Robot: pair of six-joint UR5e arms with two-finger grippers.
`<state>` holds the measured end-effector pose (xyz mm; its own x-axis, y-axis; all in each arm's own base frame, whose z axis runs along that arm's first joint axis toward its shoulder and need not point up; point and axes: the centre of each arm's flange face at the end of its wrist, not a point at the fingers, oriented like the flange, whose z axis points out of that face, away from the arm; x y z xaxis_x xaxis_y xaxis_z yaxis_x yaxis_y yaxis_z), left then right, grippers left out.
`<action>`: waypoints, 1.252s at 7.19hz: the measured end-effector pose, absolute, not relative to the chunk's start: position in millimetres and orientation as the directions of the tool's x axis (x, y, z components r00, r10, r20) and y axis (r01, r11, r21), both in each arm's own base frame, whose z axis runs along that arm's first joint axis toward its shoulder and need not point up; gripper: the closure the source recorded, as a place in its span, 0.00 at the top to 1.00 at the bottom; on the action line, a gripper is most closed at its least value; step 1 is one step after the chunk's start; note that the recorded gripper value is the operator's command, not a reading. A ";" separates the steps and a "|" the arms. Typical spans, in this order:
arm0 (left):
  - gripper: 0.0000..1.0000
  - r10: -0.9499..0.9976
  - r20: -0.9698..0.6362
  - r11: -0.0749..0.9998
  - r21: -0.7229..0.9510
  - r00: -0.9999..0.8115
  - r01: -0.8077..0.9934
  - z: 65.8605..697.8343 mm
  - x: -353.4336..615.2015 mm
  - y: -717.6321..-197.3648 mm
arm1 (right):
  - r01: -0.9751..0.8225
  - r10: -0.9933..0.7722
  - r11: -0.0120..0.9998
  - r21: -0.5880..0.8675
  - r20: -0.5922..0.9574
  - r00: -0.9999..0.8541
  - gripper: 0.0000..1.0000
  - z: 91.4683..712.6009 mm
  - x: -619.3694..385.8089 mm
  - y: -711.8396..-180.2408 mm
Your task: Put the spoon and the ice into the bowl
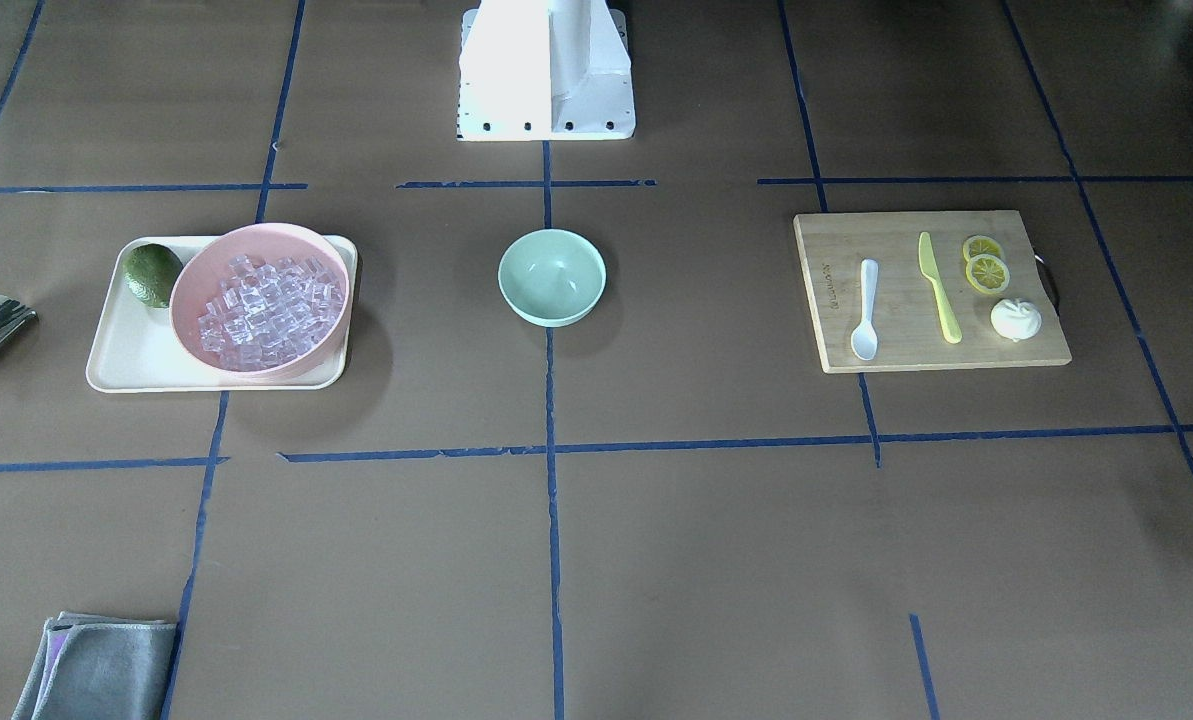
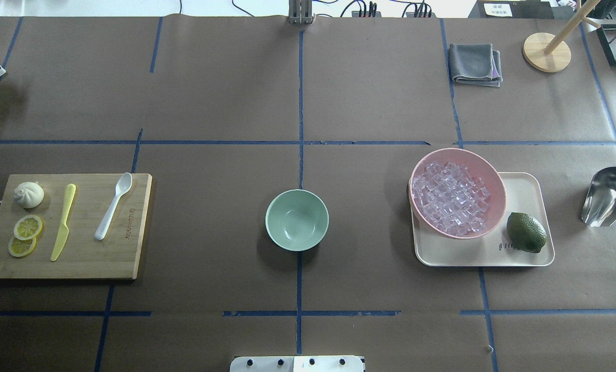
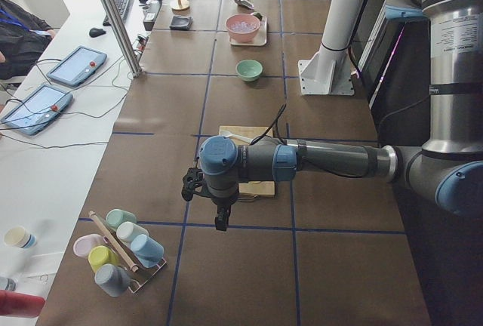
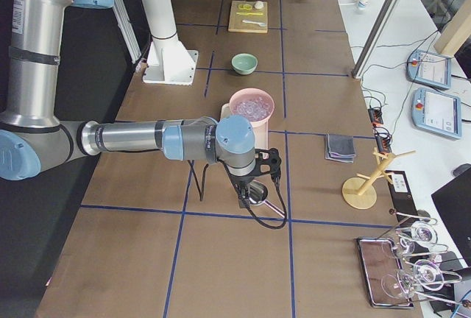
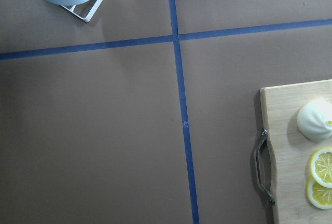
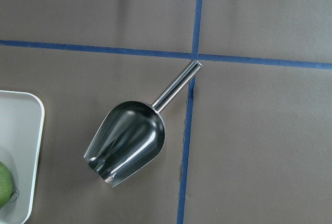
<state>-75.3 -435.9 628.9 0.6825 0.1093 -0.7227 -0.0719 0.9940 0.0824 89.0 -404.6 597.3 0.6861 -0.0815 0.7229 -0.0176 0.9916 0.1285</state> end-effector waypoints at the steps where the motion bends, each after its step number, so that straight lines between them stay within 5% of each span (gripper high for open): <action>1: 1.00 0.111 -0.723 0.994 0.083 0.682 -0.073 630.1 -75.2 -435.9 | -0.016 -0.083 0.992 0.128 0.723 0.686 1.00 597.5 88.1 -404.7; 9: 1.00 0.188 -0.702 0.971 0.236 0.686 -0.024 587.4 -66.4 -473.0 | 0.017 -0.110 0.991 0.136 0.720 0.685 1.00 593.6 74.1 -412.0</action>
<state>-66.4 -473.0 587.4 0.6865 0.1881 -0.7024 -0.0244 0.9714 0.2362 74.1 -412.0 593.6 0.6851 -0.1104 0.7200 0.0170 0.9906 0.1357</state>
